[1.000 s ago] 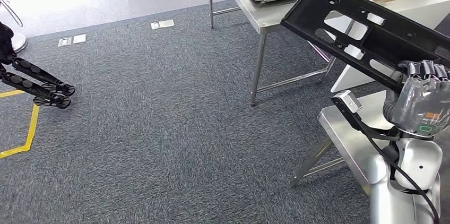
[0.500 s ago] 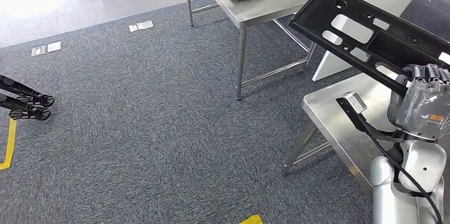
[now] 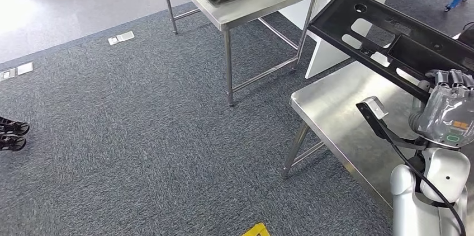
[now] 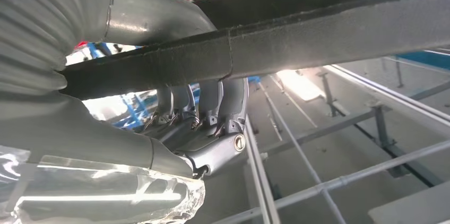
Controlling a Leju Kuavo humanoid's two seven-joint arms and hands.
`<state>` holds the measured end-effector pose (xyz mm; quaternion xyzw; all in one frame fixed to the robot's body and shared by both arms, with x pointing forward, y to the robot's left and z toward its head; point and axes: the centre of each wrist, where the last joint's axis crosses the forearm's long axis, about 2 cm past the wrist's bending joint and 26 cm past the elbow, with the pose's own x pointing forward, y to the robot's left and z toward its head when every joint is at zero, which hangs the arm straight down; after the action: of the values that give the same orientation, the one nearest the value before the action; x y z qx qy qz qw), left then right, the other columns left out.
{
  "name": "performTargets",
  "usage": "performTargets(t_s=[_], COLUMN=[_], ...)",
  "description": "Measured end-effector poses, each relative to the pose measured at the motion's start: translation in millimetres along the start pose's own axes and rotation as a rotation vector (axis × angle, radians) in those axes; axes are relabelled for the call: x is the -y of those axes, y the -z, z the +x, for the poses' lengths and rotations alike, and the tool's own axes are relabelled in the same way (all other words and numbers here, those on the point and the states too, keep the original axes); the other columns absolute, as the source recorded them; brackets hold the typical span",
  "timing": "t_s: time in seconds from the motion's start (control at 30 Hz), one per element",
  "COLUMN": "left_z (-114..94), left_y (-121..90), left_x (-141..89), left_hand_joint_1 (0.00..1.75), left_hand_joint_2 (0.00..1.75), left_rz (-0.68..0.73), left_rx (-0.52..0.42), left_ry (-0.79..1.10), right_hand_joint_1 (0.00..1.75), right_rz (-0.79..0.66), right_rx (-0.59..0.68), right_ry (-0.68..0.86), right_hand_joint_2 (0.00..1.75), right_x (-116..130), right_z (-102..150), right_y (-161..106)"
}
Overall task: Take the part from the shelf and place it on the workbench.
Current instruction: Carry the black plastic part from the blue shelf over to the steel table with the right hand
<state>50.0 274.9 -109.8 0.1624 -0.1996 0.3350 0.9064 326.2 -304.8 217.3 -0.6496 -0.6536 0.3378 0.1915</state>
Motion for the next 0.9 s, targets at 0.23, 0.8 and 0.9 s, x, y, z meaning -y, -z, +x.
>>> performTargets(t_s=[0.23,0.8,0.9], left_z=[-0.8,-2.8,-3.2], left_y=[-0.8,-2.5,-2.7], left_x=[2.1,5.1,5.1], left_hand_joint_1=[0.0,0.0,0.0], left_hand_joint_2=[1.75,1.75,1.75], left_rz=[-0.027,-0.057,-0.056], left_rx=[0.0,-0.007,-0.007], left_ry=[-0.024,-0.042,-0.042], right_hand_joint_1=[1.75,1.75,1.75], right_rz=[0.001,0.022,0.026], right_rx=[-0.004,-0.004,-0.005], right_ry=[-0.002,0.017,0.021], right_hand_joint_2=[1.75,1.75,1.75], right_x=[-0.1,-4.5,-5.3], right_z=[-1.4,6.4,7.8], right_y=[-0.6,-1.4,-1.7])
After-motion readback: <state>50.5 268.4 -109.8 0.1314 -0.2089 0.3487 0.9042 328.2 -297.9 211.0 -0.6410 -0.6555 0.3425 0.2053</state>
